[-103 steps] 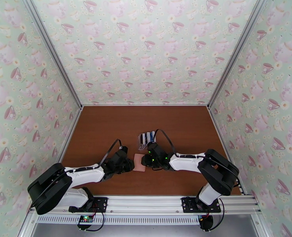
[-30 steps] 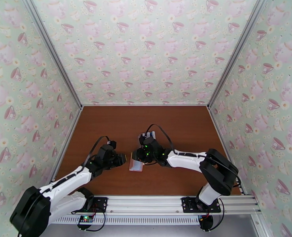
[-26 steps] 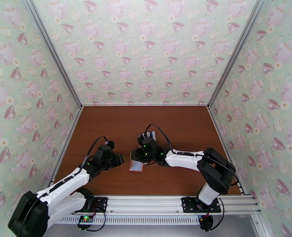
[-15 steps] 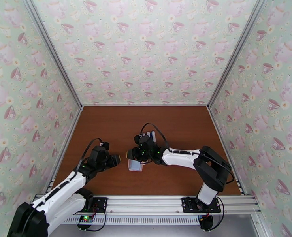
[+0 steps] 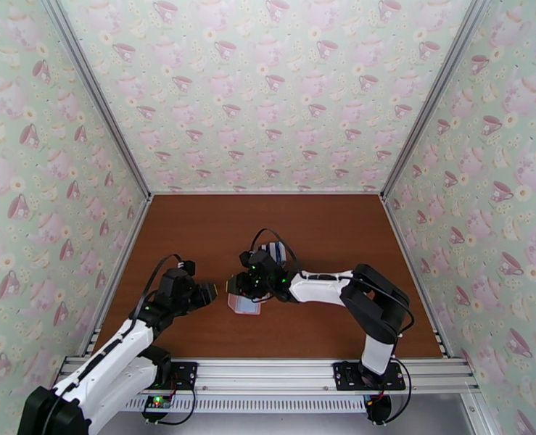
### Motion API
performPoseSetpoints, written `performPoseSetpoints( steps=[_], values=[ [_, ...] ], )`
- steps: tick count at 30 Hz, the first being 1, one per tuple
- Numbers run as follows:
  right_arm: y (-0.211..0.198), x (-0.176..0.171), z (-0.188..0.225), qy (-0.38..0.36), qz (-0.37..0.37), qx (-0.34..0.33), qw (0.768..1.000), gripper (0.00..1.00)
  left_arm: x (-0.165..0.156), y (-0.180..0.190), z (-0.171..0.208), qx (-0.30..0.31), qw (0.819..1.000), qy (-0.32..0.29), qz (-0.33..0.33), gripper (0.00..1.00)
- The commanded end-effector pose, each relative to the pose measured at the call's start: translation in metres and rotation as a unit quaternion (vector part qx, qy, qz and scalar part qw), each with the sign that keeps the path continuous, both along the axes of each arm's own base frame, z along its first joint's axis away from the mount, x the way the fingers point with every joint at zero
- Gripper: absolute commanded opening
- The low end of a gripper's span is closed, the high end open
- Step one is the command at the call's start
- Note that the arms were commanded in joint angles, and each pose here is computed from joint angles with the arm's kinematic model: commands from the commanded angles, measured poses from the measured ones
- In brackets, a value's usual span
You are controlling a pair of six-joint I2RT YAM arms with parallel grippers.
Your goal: Put the credit cards into the card holder
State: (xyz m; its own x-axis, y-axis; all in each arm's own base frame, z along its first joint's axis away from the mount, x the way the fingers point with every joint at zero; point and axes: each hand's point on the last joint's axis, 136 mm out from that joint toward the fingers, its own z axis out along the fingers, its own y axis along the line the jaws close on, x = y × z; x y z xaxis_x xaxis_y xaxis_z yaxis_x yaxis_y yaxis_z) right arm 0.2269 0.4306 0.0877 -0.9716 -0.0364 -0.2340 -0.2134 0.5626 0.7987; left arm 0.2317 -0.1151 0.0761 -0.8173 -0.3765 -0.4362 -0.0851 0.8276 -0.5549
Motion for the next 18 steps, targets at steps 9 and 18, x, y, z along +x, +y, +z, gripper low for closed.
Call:
performPoseSetpoints(
  steps=[9, 18],
  values=[
    [0.022, -0.001, 0.003, 0.014, 0.015, 0.038, 0.999, 0.44, -0.005, 0.000, -0.002, -0.010, 1.000, 0.001, -0.005, 0.47],
    [0.029, 0.001, 0.015, 0.010, 0.019, 0.054, 0.998, 0.46, -0.007, -0.005, 0.001, -0.023, 1.000, 0.001, -0.014, 0.47]
  ],
)
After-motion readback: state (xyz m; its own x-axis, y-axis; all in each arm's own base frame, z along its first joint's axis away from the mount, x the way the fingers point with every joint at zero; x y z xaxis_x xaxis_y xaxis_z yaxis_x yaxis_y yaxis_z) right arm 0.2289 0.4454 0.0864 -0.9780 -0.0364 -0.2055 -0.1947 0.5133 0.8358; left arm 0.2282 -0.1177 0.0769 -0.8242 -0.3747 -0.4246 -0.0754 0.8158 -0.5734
